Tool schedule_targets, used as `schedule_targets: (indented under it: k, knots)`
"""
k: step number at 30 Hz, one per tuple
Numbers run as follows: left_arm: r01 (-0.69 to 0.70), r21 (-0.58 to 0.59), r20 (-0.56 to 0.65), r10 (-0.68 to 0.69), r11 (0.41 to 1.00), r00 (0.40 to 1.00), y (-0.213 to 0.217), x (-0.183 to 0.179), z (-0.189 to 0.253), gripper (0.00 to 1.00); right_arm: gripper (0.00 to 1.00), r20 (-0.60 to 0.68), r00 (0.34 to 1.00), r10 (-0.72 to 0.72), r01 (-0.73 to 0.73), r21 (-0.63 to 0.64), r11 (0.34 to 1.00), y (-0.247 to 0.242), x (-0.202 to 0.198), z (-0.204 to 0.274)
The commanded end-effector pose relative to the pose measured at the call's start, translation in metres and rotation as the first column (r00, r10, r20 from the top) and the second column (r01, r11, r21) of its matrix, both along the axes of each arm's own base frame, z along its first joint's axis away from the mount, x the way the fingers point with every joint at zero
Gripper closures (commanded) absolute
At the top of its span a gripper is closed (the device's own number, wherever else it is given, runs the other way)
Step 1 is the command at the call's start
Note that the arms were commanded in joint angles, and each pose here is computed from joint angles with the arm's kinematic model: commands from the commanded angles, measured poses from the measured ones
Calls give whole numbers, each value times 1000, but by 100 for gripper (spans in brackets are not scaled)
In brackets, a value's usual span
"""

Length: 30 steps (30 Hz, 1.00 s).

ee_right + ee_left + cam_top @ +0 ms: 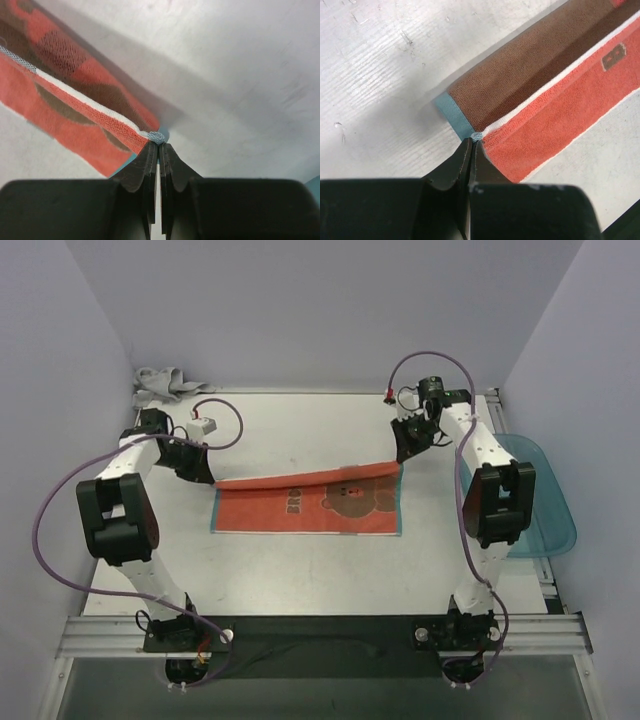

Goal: Roll the towels
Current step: Fold the towel

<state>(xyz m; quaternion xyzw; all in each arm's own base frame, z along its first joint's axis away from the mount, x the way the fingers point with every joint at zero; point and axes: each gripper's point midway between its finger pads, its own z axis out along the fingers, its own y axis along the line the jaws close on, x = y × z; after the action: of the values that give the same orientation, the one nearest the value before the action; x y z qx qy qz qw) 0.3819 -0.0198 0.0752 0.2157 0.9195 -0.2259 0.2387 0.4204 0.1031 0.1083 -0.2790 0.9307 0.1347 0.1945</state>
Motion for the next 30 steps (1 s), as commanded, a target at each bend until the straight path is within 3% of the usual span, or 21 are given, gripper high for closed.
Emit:
schedule_targets:
  k: [1,8,18,24,30]
  knots:
    - [43,33,40,-45,999,998,3,-18,15,100,100,-41,994,100,-100,-4,995,3,-48,8]
    - [72,71,-53,-68,995,996,6,-48,-16,100,100,-172,971,164,-169,-19,985,8,-95,-37]
    - [67,111,-156,-50,992,986,11,-60,-60,100,100,-265,954,142,-175,-108,978,4,-100,-86]
    - [53,114,-122,-39,992,992,11,-53,-49,100,100,-238,965,112,-140,-104,985,4,-90,-75]
    - [95,69,-60,-90,993,994,1,-60,-1,100,100,-174,980,101,-113,-61,992,5,-89,-39]
